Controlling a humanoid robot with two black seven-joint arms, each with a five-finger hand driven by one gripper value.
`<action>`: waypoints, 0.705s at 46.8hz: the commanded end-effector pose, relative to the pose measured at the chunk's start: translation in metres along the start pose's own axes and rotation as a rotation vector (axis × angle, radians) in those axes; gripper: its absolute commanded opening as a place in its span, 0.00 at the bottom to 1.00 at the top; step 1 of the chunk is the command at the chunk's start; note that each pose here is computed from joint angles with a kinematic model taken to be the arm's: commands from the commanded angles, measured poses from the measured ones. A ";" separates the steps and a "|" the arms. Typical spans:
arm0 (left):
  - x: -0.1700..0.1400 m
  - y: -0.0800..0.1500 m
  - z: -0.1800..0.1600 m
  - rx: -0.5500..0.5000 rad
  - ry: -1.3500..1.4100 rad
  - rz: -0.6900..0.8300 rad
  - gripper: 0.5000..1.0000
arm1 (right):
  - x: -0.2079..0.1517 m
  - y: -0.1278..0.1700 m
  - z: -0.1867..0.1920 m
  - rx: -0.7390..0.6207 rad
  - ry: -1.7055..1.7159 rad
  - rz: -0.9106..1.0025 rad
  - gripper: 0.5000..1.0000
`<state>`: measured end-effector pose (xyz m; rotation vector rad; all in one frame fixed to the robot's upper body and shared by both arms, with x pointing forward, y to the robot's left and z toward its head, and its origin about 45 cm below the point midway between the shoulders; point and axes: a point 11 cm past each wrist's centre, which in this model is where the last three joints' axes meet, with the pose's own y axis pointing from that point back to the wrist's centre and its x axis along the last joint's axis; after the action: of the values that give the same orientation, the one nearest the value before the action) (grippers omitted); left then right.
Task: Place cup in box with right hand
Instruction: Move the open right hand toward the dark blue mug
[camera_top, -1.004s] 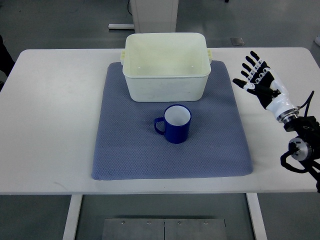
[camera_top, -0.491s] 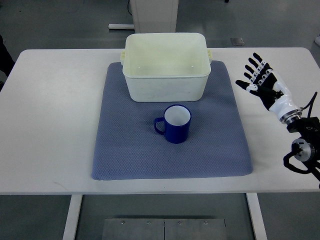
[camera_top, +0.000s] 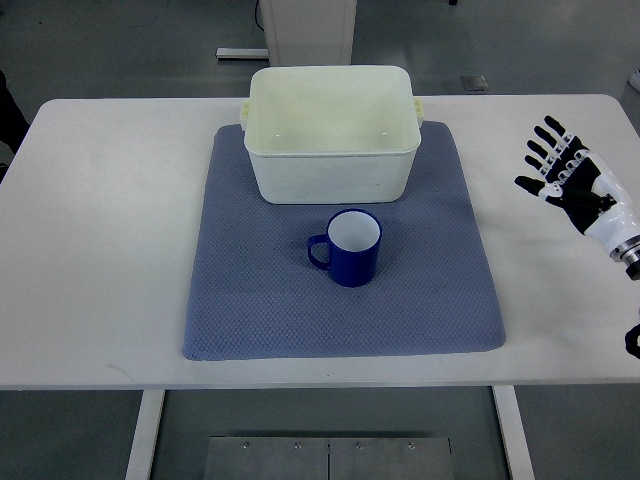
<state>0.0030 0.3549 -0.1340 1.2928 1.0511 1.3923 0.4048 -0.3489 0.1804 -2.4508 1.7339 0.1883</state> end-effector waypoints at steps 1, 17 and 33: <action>0.000 0.000 0.000 0.000 0.000 0.000 1.00 | 0.002 0.008 0.008 -0.038 0.007 -0.017 1.00; 0.000 0.000 0.000 0.000 0.000 -0.001 1.00 | -0.026 0.024 0.026 -0.140 0.020 -0.154 1.00; 0.000 0.000 0.000 -0.002 0.000 0.000 1.00 | -0.050 0.023 0.014 -0.118 0.002 -0.242 1.00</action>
<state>0.0032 0.3548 -0.1340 1.2924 1.0503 1.3925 0.3667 -0.3105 0.1728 -2.7195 1.4648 0.2670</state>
